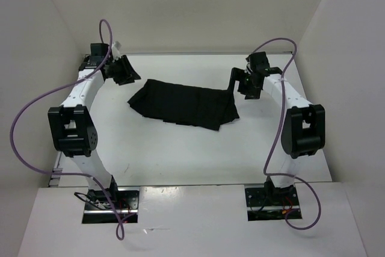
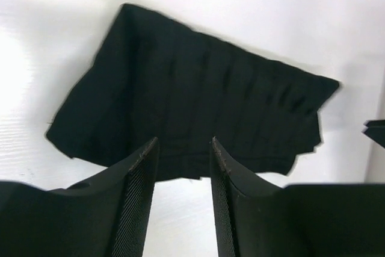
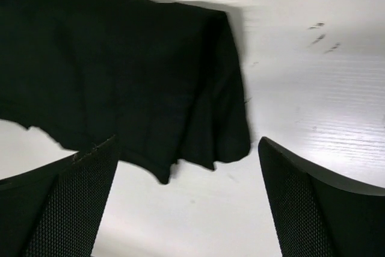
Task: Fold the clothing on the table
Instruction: Fold the skirt
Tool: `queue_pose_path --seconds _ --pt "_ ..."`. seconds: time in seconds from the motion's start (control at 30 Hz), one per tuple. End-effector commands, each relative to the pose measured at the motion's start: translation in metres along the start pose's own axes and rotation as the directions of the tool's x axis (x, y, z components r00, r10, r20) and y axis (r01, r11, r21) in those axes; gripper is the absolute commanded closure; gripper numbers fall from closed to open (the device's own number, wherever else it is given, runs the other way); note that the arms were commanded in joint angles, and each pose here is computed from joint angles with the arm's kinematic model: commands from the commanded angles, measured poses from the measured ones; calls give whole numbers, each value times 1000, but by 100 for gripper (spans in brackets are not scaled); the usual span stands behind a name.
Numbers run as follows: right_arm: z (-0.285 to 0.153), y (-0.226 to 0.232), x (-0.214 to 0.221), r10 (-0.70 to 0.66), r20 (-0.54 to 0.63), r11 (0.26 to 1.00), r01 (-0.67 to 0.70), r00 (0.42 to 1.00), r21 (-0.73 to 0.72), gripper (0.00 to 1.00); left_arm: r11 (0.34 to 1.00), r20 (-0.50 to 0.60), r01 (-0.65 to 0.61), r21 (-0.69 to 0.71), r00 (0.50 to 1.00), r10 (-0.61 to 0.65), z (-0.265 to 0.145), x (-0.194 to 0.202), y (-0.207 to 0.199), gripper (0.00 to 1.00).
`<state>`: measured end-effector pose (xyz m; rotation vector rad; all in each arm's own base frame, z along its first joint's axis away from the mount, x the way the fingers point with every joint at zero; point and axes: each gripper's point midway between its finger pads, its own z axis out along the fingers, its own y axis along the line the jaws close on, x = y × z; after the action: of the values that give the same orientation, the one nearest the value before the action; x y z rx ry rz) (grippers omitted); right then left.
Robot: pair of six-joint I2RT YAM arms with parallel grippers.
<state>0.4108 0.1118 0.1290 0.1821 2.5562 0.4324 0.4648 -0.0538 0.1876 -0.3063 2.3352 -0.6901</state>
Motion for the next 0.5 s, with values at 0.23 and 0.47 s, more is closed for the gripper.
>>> queue_pose_path --seconds 0.23,0.47 --pt "67 -18 10 -37 -85 995 29 996 -94 0 998 -28 34 -53 999 -35 37 10 33 52" --pt "96 -8 39 6 -207 974 -53 978 -221 23 998 -47 40 -39 998 -42 37 20 33 52"
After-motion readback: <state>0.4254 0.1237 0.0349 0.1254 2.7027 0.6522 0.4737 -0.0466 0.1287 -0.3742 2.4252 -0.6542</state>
